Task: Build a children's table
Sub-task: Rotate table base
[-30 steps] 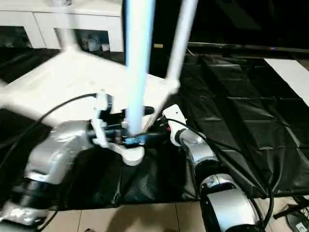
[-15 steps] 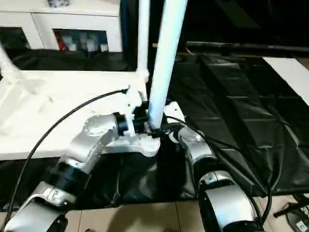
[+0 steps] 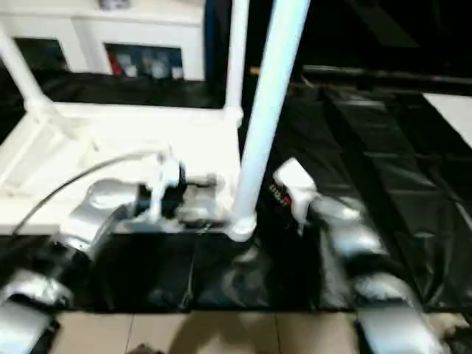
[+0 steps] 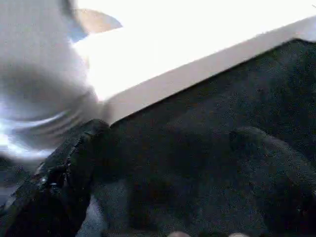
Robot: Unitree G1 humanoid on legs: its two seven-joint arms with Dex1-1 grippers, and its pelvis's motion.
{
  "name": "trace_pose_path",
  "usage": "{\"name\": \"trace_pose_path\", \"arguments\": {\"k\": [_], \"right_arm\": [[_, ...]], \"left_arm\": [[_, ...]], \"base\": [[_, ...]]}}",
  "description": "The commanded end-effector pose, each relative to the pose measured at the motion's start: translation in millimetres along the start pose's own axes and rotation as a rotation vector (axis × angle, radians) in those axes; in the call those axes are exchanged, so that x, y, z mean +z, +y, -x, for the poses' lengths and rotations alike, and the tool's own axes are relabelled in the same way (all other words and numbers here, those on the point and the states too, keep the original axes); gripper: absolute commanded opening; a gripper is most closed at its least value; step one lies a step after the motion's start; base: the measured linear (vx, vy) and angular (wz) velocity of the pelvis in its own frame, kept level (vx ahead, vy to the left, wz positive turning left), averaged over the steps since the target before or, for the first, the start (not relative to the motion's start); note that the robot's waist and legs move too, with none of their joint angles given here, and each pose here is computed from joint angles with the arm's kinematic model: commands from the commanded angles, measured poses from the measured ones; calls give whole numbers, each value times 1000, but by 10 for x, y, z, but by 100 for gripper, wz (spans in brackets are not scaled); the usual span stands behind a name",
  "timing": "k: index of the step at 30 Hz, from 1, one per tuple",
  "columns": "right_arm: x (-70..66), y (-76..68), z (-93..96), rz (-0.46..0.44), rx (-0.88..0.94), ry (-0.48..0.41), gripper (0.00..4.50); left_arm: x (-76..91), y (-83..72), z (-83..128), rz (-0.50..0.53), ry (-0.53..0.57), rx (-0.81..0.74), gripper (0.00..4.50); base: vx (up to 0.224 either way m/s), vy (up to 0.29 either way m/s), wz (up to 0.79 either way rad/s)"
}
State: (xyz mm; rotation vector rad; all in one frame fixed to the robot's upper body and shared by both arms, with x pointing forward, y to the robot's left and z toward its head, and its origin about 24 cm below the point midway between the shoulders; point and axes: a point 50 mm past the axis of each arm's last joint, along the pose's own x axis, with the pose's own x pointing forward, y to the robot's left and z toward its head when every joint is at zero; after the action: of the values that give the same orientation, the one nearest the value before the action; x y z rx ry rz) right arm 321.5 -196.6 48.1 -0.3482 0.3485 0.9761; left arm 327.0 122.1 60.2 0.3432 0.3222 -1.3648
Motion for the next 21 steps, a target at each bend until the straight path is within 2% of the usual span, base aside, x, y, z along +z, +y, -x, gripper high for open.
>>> {"name": "trace_pose_path", "arguments": {"k": [1,4,5,9,10,12,13,16,19,21], "right_arm": [[98,75,67,39,124,-4,450],[118,102,186,57,172,15,450],[129,109,228,60,185,19,450],[166,151,333,61,221,24,450],[175,157,351,62,224,25,450],[188,168,378,62,225,26,450],[194,174,387,60,224,27,450],[210,196,399,51,220,19,450],[226,235,377,32,225,4,450],[235,247,364,21,225,-6,450]], "left_arm": [[16,54,1,-51,69,-15,371],[-3,75,23,-29,85,-36,355],[-4,89,27,-17,86,-37,336],[-19,104,46,0,91,-78,322],[-22,99,57,3,87,-97,304],[-25,97,75,6,83,-117,304],[-25,99,80,6,82,-121,282],[-33,110,101,5,89,-117,269],[-73,121,139,11,119,-103,234],[-83,125,152,18,118,-96,231]], "base": [[0,0,0],[0,0,0],[0,0,0],[0,0,0],[0,0,0],[0,0,0],[0,0,0],[0,0,0],[0,0,0],[0,0,0]]}}
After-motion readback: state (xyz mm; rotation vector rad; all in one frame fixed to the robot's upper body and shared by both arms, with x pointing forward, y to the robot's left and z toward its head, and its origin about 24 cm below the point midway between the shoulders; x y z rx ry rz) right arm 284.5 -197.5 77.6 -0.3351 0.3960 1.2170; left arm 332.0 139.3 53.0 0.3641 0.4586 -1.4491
